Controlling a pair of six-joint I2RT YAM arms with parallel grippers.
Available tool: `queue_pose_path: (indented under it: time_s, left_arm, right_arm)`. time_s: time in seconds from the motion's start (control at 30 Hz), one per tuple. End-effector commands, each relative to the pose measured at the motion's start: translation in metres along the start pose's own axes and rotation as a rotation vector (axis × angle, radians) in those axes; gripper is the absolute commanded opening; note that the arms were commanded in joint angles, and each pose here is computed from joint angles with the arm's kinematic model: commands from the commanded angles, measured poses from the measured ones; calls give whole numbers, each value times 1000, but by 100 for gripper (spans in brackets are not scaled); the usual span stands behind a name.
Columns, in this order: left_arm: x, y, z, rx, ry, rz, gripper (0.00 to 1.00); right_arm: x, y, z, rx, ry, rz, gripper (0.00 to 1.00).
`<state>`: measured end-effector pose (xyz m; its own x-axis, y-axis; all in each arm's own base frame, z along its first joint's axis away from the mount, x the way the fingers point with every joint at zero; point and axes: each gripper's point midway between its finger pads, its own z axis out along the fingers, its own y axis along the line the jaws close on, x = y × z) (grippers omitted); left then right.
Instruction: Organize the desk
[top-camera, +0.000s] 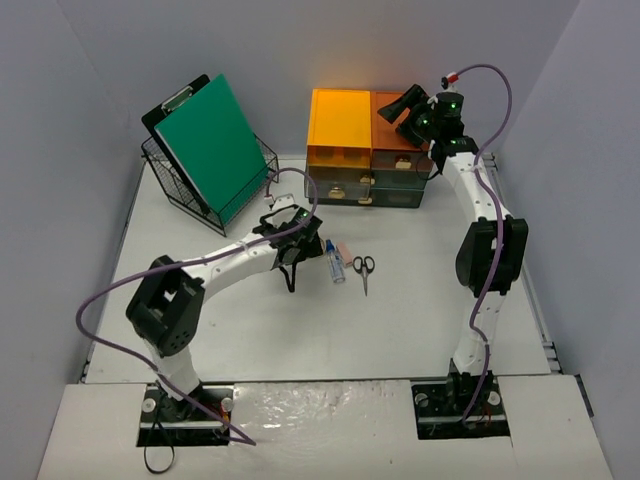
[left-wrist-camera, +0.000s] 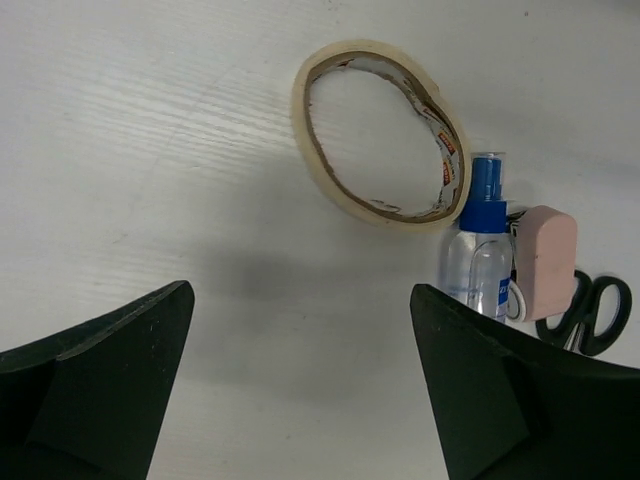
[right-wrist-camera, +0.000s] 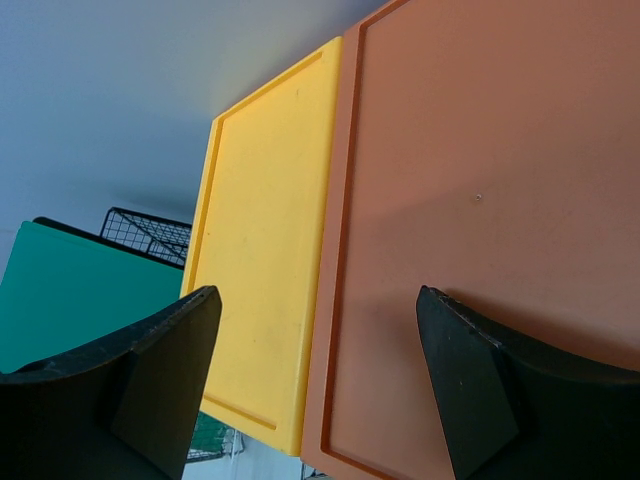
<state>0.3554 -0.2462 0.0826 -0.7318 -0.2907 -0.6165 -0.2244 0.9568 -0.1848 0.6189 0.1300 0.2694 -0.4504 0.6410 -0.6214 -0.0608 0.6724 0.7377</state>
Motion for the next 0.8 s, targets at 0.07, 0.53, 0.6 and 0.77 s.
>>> queue_pose_path:
  time_s: [0.07,0.53,0.6,0.77]
  left_arm:
    - [-22,-46,15,160,-59,-205,87]
    - [-36,-36,32,116,-145,-279,83]
    - [-37,-26,32,58,-153,-278,81]
    - [-36,-1,23,-93,-144,-259,73]
  right_arm:
    - [21,-9,-13,56,83,50,77]
    - [29,-23,-10,62,93,33,77]
    - [29,-24,-10,64,92,30,77]
    - [25,-25,-9,62,85,33,77]
